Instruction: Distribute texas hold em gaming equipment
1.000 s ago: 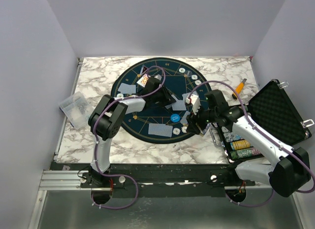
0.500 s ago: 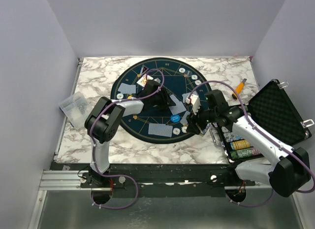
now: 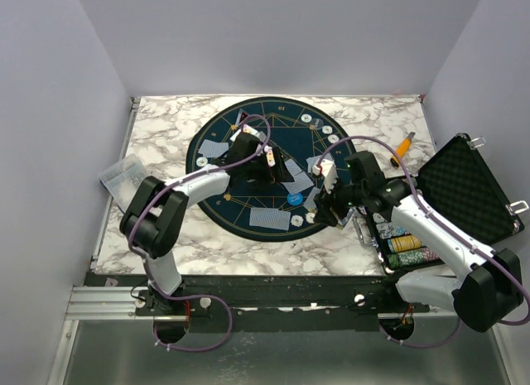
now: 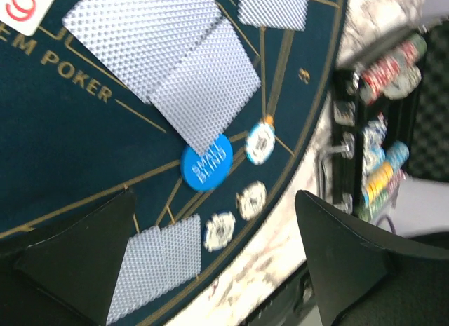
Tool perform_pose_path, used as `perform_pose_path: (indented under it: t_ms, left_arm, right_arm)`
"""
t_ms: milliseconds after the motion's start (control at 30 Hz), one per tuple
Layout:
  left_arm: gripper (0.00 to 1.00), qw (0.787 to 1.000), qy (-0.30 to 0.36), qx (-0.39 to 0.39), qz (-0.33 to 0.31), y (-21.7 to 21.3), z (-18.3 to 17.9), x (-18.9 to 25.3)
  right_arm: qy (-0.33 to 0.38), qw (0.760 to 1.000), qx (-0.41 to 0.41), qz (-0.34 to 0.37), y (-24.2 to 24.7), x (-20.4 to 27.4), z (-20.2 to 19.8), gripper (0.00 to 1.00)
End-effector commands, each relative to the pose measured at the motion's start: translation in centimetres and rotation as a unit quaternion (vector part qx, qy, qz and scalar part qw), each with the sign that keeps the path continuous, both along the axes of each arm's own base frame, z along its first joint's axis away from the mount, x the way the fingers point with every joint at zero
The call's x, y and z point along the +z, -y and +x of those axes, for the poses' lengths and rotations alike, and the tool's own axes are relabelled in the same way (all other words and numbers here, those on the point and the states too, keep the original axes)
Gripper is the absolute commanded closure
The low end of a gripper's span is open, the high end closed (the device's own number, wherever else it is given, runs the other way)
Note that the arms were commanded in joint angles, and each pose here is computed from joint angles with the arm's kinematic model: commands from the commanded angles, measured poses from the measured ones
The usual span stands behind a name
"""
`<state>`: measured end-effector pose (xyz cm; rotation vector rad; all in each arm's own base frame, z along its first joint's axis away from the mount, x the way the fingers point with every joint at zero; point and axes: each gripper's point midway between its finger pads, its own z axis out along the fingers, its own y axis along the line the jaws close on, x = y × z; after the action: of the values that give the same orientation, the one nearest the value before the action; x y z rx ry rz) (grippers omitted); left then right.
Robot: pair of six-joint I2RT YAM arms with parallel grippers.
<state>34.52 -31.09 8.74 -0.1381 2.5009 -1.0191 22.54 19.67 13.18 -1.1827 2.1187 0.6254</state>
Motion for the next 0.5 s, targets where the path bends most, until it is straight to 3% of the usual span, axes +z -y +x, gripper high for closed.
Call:
perform_pose_path:
  t_ms: [0,67,133,200,467]
  left_arm:
    - [0.02,0.988,0.05,-0.139,-0.049,-0.7,-3.6,4.7]
    - [0.02,0.966,0.052,-0.217,-0.129,-0.8,-5.9,7.4]
    - [0.12,0.934,0.043,-0.286,-0.211,-0.8,-8.3,10.2]
    - [0.21,0.918,0.043,-0.316,-0.238,-0.9,-9.5,11.6]
    - [0.53,0.886,0.074,-0.377,-0.26,0.5,-13.4,14.1]
  right_arm:
    - [0.019,0.999,0.025,0.019,-0.2,1.4,-0.5,0.99]
    - [0.02,0.999,0.038,0.026,-0.5,1.6,-0.9,0.99]
    - [0.023,0.998,0.051,0.035,-0.8,2.0,-1.1,0.99]
    - [0.025,0.997,0.064,0.045,-1.2,2.4,-1.3,0.99]
    - [0.021,0.991,0.108,0.083,-2.6,3.9,-2.2,0.99]
